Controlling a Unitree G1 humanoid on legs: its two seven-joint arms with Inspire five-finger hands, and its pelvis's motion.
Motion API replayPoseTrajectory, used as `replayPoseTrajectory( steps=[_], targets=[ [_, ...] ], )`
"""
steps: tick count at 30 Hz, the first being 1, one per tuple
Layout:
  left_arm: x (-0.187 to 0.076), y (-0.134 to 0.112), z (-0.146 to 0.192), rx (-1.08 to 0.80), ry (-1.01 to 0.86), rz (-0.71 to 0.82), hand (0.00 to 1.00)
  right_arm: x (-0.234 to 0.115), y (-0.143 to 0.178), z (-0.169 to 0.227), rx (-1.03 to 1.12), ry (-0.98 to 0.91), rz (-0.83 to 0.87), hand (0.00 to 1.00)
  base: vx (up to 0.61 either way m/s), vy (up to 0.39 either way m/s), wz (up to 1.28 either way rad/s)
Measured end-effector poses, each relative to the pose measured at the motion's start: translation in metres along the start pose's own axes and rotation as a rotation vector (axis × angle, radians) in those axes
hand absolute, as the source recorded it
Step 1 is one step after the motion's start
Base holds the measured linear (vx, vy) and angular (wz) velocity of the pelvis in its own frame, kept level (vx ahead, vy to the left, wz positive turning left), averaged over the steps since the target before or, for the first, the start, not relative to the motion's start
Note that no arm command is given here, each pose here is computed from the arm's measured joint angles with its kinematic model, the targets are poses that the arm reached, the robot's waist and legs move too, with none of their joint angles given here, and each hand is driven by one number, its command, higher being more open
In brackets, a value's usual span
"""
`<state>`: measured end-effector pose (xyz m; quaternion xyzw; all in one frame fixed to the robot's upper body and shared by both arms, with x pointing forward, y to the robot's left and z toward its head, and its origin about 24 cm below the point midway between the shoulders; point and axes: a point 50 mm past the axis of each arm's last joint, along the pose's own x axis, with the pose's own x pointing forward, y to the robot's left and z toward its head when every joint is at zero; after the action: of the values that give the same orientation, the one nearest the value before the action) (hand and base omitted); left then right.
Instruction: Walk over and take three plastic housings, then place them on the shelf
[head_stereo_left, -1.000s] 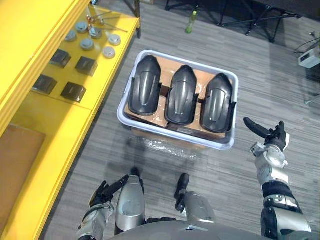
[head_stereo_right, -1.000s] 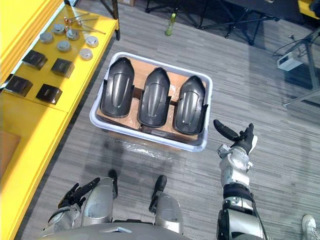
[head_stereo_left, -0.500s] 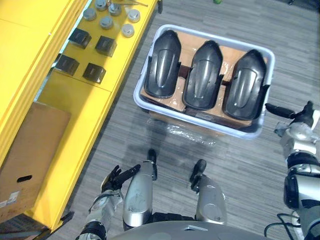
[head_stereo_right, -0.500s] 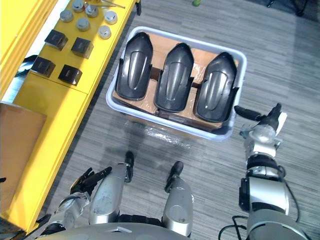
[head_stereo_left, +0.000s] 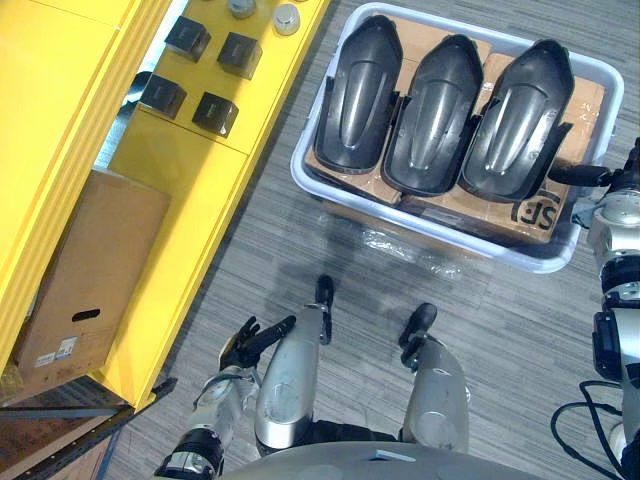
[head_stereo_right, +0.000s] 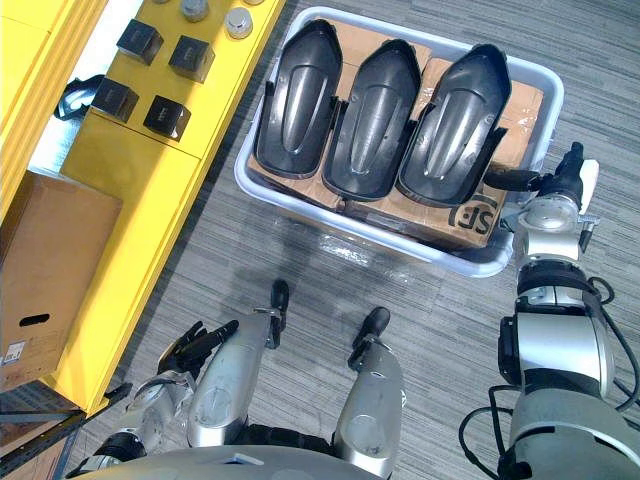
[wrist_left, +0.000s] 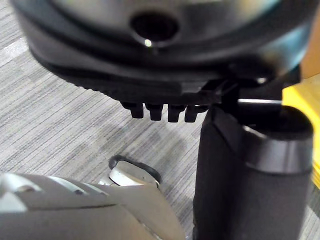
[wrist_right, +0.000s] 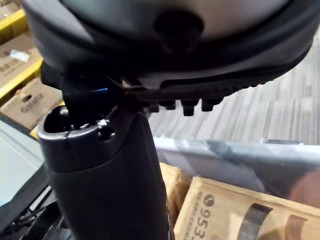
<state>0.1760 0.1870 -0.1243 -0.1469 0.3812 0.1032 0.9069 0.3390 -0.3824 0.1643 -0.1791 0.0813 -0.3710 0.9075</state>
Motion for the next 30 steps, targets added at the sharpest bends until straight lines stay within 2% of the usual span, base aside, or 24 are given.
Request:
replayPoseTrajectory(
  steps=[5,9,13,17,22,26,30],
  targets=[
    [0.0,0.0,-0.001,0.002,0.002,-0.001,1.0,-0.001,0.002,0.013,-0.009,-0.053,-0.024,1.0,-0.03,0.009,-0.01],
    [0.0,0.001,-0.001,0.004,0.004,0.001,1.0,-0.01,0.001,0.055,0.022,-0.237,-0.095,1.0,-0.02,0.016,-0.02],
    [0.0,0.002,0.002,0.01,0.006,-0.003,1.0,-0.032,-0.015,0.112,0.142,-0.485,-0.179,1.0,0.01,0.007,-0.12],
    [0.0,0.005,0.004,0.012,0.007,0.012,1.0,-0.048,-0.013,0.132,0.187,-0.59,-0.17,1.0,0.03,-0.004,-0.15],
    [-0.001,0.008,0.007,0.016,0.002,0.017,1.0,-0.048,0.001,0.122,0.178,-0.542,-0.123,1.0,0.01,0.0,-0.03],
    [-0.001,0.009,0.007,0.017,0.0,0.023,1.0,-0.047,0.028,0.108,0.118,-0.458,-0.018,1.0,0.01,0.007,-0.03],
    [-0.001,0.007,0.008,0.016,-0.005,0.019,1.0,-0.032,0.04,0.081,0.005,-0.305,0.041,1.0,0.02,0.009,0.1]
  ],
)
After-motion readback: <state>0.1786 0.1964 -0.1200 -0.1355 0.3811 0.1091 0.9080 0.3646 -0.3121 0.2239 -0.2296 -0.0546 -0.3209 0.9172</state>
